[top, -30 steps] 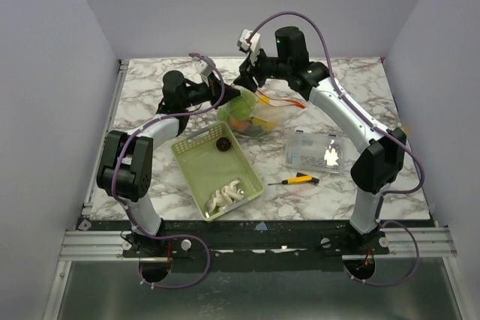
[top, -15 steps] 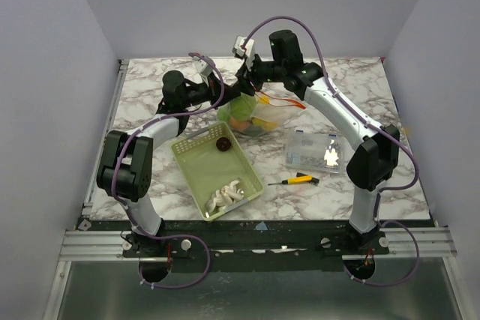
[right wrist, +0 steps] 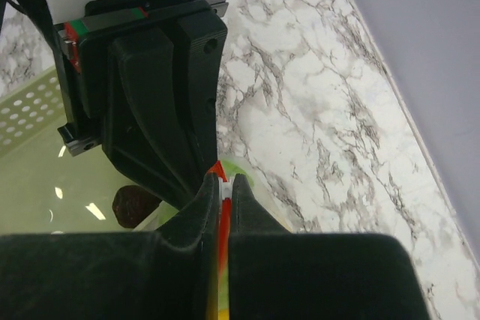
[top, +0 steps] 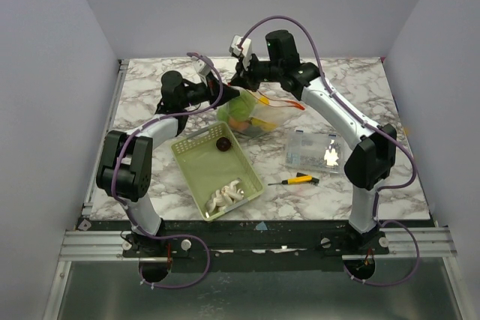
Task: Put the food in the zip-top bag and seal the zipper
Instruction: Zip the zipper food storage bag at the center of the board.
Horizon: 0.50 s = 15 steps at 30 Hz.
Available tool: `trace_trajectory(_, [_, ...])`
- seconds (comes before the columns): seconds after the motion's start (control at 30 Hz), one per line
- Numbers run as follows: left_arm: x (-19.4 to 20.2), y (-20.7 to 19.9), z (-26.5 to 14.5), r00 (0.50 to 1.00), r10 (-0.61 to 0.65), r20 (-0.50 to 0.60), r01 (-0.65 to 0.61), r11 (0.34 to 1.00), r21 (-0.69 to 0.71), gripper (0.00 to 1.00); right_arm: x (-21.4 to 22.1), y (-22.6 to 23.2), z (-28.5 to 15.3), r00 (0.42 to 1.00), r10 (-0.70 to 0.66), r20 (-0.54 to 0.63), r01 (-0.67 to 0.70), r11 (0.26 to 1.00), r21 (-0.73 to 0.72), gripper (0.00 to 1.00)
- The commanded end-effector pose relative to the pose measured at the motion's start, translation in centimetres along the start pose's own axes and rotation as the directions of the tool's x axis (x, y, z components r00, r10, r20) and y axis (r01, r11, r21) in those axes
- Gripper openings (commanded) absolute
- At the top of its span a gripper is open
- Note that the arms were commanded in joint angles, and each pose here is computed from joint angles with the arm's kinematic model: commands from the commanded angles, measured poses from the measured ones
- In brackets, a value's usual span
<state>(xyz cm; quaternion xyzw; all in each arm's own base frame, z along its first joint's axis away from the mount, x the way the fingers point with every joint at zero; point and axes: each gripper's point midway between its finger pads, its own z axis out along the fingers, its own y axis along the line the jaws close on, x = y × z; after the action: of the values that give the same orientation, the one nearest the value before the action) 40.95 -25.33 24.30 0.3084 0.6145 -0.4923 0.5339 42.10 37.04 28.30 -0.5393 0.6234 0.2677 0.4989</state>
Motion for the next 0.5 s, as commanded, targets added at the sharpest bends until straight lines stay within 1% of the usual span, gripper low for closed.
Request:
trace_trajectory(0.0, [-2.0, -1.0, -0.9, 0.996, 0.079, 0.047, -0.08, 0.996, 0.026, 0.0, 0.7, -1.5, -0.5, 0.999, 0.02, -0.036, -0.016, 0.994, 0.104, 0.01])
trace_trajectory(0.17, [-1.9, -0.1, -1.6, 0.996, 0.07, 0.055, -0.07, 0.998, -0.01, 0.0, 0.8, -1.2, -1.1, 0.998, 0.051, -0.028, -0.048, 0.994, 0.095, 0.01])
trace_trajectory(0.27, [-2.0, 0.2, -1.7, 0.996, 0.055, 0.064, -0.055, 0.998, -0.009, 0.0, 0.7, -0.7, -1.5, 0.998, 0.064, -0.015, -0.062, 0.994, 0.092, 0.01])
trace_trajectory(0.37, [-1.9, 0.2, -1.8, 0.997, 0.052, 0.064, -0.052, 0.999, -0.001, 0.0, 0.0, -0.9, -2.1, 0.997, 0.076, 0.029, -0.079, 0.991, 0.107, 0.01])
trace_trajectory(0.47, [-1.9, 0.3, -1.7, 0.997, 0.043, 0.064, -0.043, 0.999, -0.004, 0.0, -1.2, -0.6, -2.5, 0.994, 0.081, 0.072, -0.087, 0.993, 0.083, 0.0])
